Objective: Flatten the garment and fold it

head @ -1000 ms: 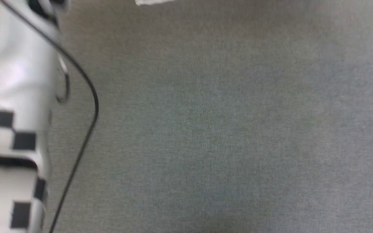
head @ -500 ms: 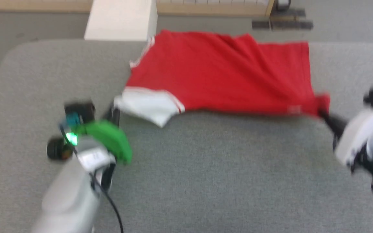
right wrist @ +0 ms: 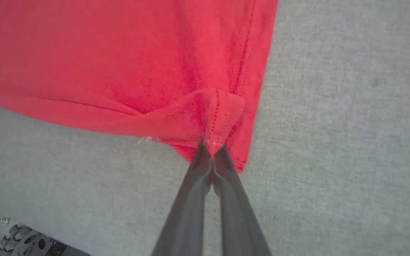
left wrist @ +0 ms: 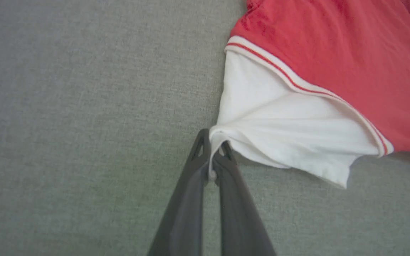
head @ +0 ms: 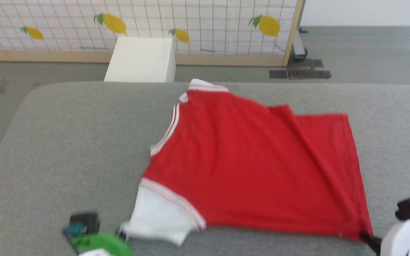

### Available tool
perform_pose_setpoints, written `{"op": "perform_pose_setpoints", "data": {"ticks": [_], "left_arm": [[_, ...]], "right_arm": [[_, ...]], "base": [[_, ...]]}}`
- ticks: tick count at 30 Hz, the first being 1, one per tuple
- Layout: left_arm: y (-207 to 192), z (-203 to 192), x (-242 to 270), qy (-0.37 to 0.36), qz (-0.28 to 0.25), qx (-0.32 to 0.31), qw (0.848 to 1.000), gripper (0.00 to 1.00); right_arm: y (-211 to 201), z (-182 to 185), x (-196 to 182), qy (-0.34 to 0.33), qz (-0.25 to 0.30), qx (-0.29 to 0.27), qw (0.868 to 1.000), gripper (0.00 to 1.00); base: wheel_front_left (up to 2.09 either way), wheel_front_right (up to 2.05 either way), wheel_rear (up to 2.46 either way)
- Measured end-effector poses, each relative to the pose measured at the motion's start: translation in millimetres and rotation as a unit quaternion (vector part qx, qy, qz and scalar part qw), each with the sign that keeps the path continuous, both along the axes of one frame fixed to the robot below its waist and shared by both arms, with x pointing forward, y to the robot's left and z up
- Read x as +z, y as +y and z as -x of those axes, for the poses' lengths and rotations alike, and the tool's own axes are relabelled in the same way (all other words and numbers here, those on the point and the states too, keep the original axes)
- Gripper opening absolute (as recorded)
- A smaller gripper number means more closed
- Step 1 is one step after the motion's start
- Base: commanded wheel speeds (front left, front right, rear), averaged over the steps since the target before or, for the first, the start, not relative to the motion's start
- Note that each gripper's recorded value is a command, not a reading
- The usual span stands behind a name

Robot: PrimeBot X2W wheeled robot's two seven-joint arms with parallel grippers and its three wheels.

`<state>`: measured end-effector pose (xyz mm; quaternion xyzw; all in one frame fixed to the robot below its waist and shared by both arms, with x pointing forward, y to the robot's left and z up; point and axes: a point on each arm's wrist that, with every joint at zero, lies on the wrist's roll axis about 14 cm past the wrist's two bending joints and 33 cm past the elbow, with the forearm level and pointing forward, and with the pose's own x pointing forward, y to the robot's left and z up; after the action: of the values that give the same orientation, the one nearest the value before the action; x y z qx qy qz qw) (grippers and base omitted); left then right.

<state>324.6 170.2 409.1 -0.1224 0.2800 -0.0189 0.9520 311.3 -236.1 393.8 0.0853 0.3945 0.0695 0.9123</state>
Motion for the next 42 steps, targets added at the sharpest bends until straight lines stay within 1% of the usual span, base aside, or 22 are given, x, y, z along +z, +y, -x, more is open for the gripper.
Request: {"op": "perform_pose_setpoints", "data": {"ticks": [3, 6, 10, 11, 15, 19, 23, 27, 29, 36, 39, 42], "left_arm": [[1, 34, -19, 0.079, 0.025, 0.013, 0.996, 0.00], [2, 62, -30, 0.143, 0.032, 0.015, 0.989, 0.00], [3, 83, -31, 0.192, 0.041, 0.018, 0.980, 0.00], [3, 82, -28, 0.187, 0.043, 0.021, 0.981, 0.00], [-3, 62, -1, 0.128, 0.064, 0.020, 0.990, 0.00], [-12, 36, 24, 0.066, 0.070, -0.001, 0.995, 0.00], [-24, -1, 52, 0.006, 0.073, -0.025, 0.997, 0.00], [-35, -34, 62, -0.014, 0.063, -0.053, 0.997, 0.00], [-39, -49, 63, -0.015, 0.055, -0.065, 0.996, 0.00], [-54, -100, 60, -0.020, 0.038, -0.094, 0.995, 0.00], [-60, -116, 51, -0.018, 0.030, -0.099, 0.994, 0.00], [-65, -123, 30, 0.005, 0.027, -0.102, 0.994, 0.00]], "right_arm": [[-8, 21, -5, 0.024, 0.016, -0.001, 1.000, 0.00], [-13, 39, -7, 0.047, 0.025, 0.000, 0.999, 0.00], [-13, 52, -8, 0.066, 0.023, -0.001, 0.998, 0.00], [-13, 53, -7, 0.067, 0.023, -0.001, 0.997, 0.00], [-16, 45, 2, 0.047, 0.022, -0.010, 0.999, 0.00], [-15, 26, 17, 0.018, 0.023, -0.011, 1.000, 0.00], [-19, -2, 35, -0.011, 0.029, -0.013, 0.999, 0.00], [-18, -28, 44, -0.020, 0.031, -0.010, 0.999, 0.00], [-19, -37, 44, -0.012, 0.036, -0.008, 0.999, 0.00], [-27, -55, 24, 0.055, 0.061, 0.002, 0.997, 0.00], [-28, -59, 11, 0.086, 0.073, 0.011, 0.994, 0.00], [-24, -59, -4, 0.120, 0.078, 0.023, 0.990, 0.00]], "base": [[0.00, 0.00, 0.00], [0.00, 0.00, 0.00], [0.00, 0.00, 0.00], [0.00, 0.00, 0.00], [0.00, 0.00, 0.00], [0.00, 0.00, 0.00], [0.00, 0.00, 0.00], [0.00, 0.00, 0.00], [0.00, 0.00, 0.00], [0.00, 0.00, 0.00], [0.00, 0.00, 0.00], [0.00, 0.00, 0.00]]}}
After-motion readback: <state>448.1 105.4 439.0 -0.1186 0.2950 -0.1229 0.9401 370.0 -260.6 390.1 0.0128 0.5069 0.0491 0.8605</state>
